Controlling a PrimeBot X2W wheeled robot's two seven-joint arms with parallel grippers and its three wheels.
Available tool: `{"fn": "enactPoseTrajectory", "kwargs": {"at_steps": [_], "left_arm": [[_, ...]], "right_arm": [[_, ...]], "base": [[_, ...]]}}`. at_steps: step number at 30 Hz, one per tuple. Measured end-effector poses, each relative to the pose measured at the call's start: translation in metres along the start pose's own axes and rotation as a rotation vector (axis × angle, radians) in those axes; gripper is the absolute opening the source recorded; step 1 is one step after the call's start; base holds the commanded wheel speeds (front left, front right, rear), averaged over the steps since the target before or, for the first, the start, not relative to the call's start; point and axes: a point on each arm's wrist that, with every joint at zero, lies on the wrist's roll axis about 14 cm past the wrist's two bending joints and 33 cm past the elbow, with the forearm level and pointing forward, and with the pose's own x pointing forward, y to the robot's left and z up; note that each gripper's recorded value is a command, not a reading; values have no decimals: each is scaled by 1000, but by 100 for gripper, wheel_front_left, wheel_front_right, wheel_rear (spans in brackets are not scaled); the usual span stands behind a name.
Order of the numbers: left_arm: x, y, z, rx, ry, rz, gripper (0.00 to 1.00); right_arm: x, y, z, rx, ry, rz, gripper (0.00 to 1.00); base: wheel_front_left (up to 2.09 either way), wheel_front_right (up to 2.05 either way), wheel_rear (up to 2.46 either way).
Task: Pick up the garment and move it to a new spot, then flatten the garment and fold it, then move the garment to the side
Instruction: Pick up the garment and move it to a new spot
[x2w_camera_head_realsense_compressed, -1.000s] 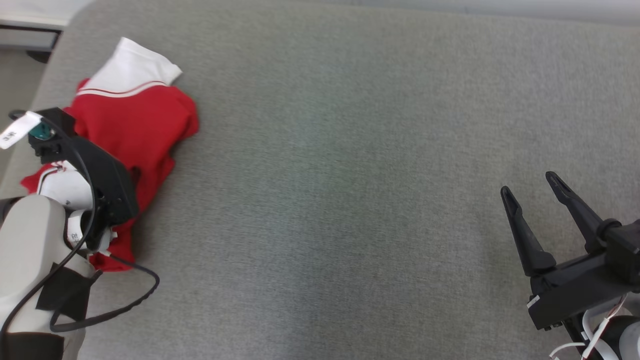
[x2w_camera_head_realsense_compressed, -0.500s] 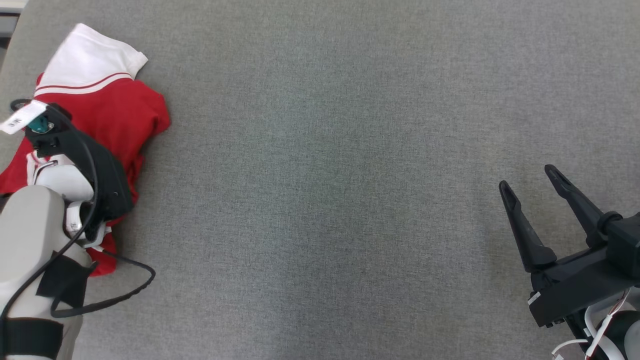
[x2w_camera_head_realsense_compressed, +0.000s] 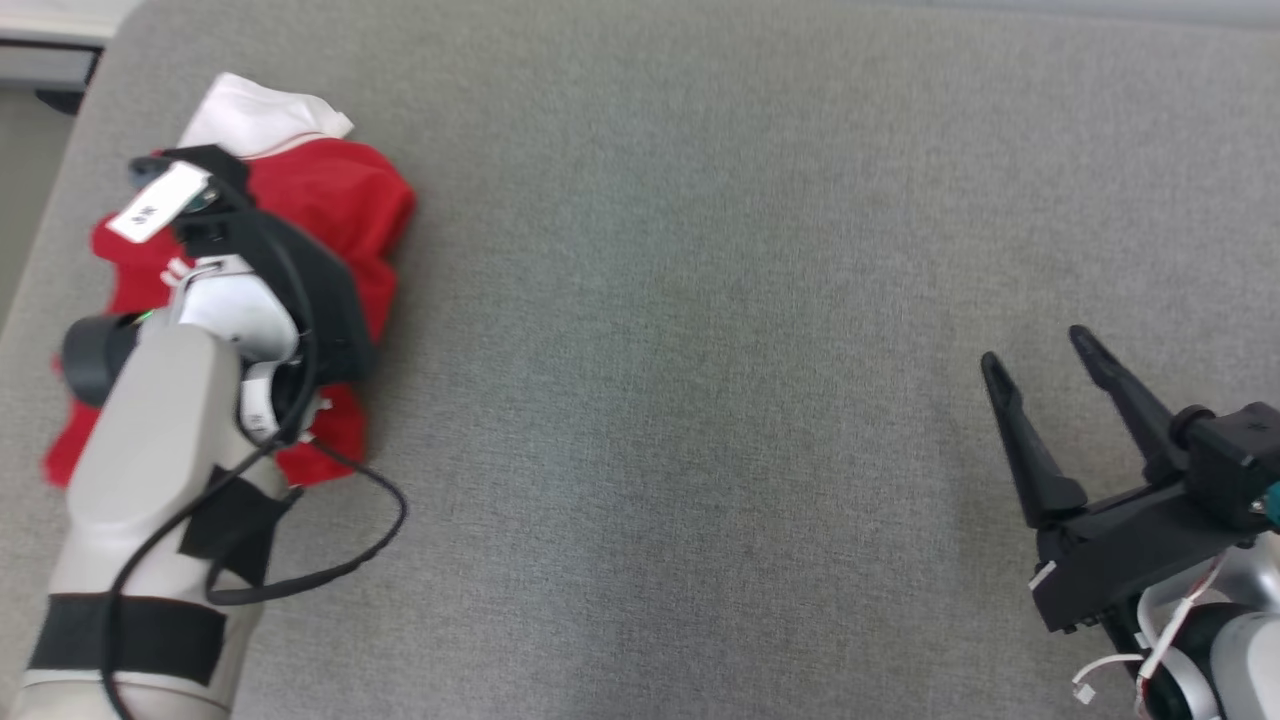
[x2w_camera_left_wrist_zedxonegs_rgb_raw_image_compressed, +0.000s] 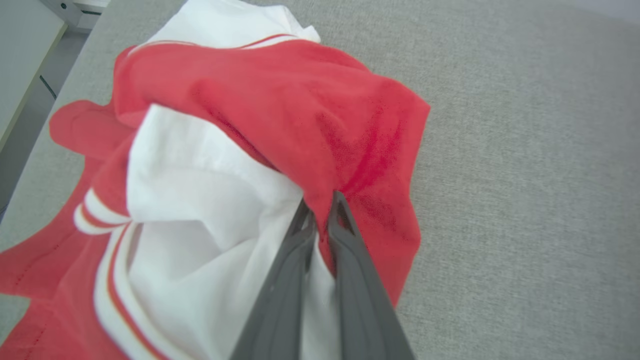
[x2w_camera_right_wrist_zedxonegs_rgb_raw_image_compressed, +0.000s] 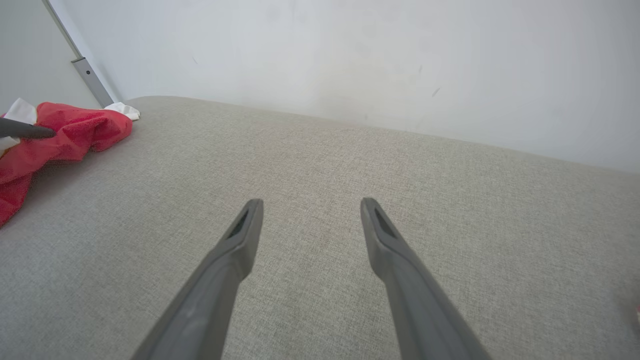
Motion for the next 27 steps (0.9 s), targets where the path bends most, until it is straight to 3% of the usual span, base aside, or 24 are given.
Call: {"fn": "enactPoseTrajectory", "kwargs": {"at_steps": [12, 20, 27], "left_arm": [[-71, -74, 85, 145, -352, -206, 0], [-121, -120, 105, 252, -492, -327, 0], [-160, -183, 113, 387, -599, -465, 0]], "right_arm": [[-17, 22, 32, 43, -104, -8, 100], [-43, 36, 50, 59, -167, -17, 100], [-79, 24, 58, 64, -213, -88, 100]], "base": [[0, 0, 0], [0, 0, 0], [0, 0, 0]]}}
